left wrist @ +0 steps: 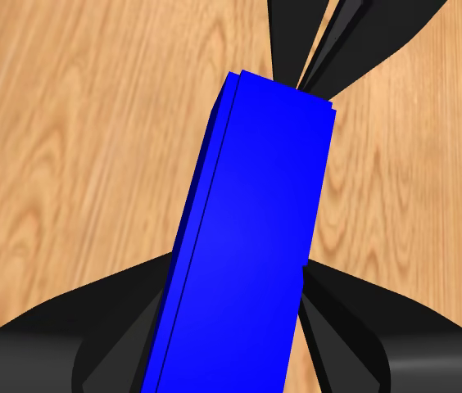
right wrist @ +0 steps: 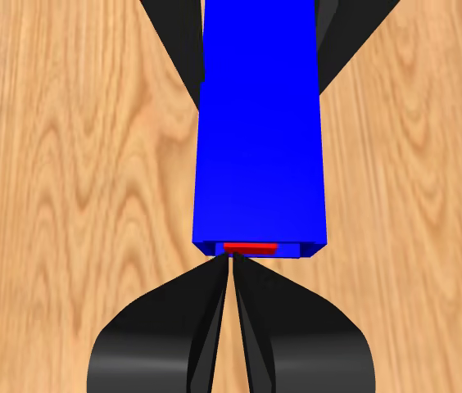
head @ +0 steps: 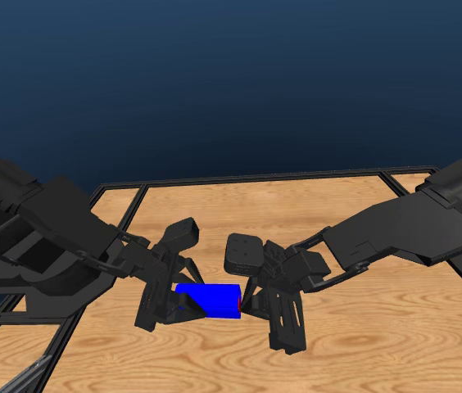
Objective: Insert peg into socket
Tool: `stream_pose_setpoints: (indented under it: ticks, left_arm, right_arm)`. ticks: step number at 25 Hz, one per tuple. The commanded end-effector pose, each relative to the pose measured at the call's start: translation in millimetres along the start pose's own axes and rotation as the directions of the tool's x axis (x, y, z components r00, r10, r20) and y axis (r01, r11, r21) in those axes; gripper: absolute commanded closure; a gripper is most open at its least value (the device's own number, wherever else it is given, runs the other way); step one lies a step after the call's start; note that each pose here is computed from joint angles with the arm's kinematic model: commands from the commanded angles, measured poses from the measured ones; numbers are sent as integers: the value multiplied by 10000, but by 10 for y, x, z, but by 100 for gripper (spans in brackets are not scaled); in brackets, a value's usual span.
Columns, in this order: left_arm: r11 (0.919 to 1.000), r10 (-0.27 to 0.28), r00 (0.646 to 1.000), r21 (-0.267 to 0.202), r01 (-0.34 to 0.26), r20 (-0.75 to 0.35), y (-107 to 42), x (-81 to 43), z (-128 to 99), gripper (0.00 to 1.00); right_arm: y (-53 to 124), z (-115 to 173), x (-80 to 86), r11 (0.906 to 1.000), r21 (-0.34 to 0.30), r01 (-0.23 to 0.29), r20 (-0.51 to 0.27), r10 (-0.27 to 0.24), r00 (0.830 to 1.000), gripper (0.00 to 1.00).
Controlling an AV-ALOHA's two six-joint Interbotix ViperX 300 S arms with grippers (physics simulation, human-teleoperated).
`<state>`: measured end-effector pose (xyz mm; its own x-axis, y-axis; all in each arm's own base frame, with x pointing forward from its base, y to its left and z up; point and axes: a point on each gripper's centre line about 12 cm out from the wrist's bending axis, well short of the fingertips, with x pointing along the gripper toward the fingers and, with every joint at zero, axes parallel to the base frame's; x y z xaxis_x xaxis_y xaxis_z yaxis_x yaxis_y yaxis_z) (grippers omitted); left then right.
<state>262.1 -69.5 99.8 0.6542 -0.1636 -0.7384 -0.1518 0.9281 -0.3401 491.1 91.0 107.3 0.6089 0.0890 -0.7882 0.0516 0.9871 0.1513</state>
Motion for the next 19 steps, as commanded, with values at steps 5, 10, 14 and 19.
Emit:
stream_pose_setpoints:
  ticks: [5, 10, 14, 19]
  left_arm:
    - [9997, -259, 9984, 45, 257, 508, -52, -34, 98, 100]
    - [9997, -238, 9987, -16, 239, 449, -40, -38, 66, 100]
    - [9997, -252, 9987, -36, 254, 452, -40, -52, 61, 100]
    - [9998, -209, 9988, -11, 210, 446, -32, -37, 74, 100]
  right_arm:
    - [28, 216, -94, 9998, 22, -176, 680, 174, 9975, 100]
    - [-21, 86, -122, 9996, 278, -72, 344, 63, 9994, 100]
    - [-64, -46, -226, 9985, 542, -32, 204, 21, 9998, 100]
    - [-5, -36, -334, 9933, 963, -639, 1166, 525, 9918, 100]
